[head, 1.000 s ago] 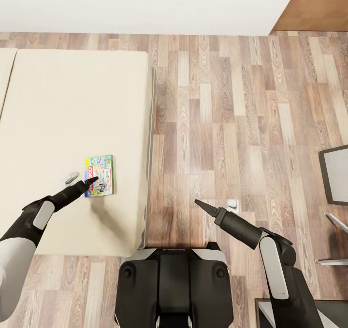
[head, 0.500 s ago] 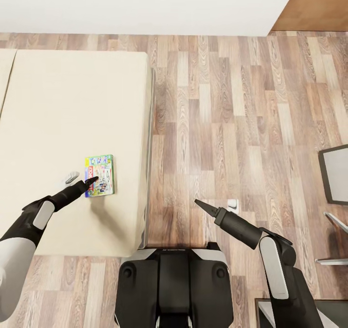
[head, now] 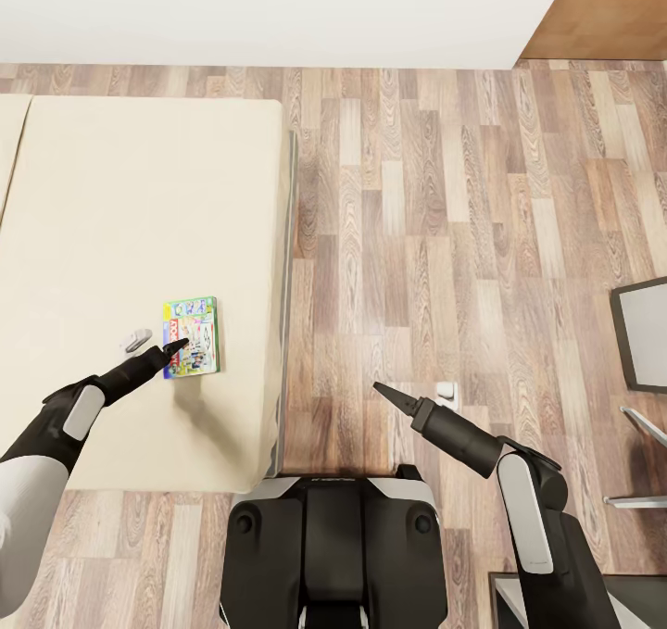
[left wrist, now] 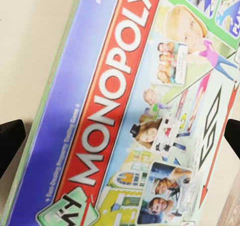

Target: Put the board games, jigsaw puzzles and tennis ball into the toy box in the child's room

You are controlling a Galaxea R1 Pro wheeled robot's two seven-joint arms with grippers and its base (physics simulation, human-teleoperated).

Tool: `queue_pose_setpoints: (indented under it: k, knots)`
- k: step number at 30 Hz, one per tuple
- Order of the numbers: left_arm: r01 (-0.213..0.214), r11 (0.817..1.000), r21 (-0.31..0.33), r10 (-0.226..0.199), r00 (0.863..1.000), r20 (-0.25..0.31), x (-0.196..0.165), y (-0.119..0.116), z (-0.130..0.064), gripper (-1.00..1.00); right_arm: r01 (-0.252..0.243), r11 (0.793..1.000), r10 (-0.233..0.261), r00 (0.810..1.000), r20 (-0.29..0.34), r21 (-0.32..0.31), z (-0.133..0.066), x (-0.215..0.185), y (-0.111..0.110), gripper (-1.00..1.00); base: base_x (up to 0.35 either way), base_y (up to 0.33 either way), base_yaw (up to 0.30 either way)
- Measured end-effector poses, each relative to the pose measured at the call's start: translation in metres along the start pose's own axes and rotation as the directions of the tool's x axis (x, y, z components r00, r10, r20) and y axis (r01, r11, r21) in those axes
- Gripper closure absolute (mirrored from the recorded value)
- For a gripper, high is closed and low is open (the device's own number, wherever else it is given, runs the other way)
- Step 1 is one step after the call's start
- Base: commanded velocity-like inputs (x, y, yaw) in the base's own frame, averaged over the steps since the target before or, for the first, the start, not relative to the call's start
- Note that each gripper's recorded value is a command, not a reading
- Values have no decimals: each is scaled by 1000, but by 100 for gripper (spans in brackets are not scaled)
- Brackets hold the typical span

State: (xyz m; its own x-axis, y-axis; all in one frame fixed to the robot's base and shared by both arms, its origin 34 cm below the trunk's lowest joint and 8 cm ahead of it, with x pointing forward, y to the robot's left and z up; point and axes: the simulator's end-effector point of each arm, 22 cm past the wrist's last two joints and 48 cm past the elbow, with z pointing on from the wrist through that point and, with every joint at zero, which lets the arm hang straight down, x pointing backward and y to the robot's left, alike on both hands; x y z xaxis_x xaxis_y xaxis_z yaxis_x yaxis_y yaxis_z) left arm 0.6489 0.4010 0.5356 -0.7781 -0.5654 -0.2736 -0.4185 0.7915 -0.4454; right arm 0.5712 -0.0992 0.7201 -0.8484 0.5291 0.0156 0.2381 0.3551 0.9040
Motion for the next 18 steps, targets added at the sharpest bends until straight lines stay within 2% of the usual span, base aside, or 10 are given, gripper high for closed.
queue_pose_setpoints:
  k: [18]
  knots:
    - [0, 1000, 1, 0, 1000, -1, 0, 0, 0, -100, -1, 1000, 1, 1000, 0, 2, -1, 1, -1, -100, 0, 0, 0]
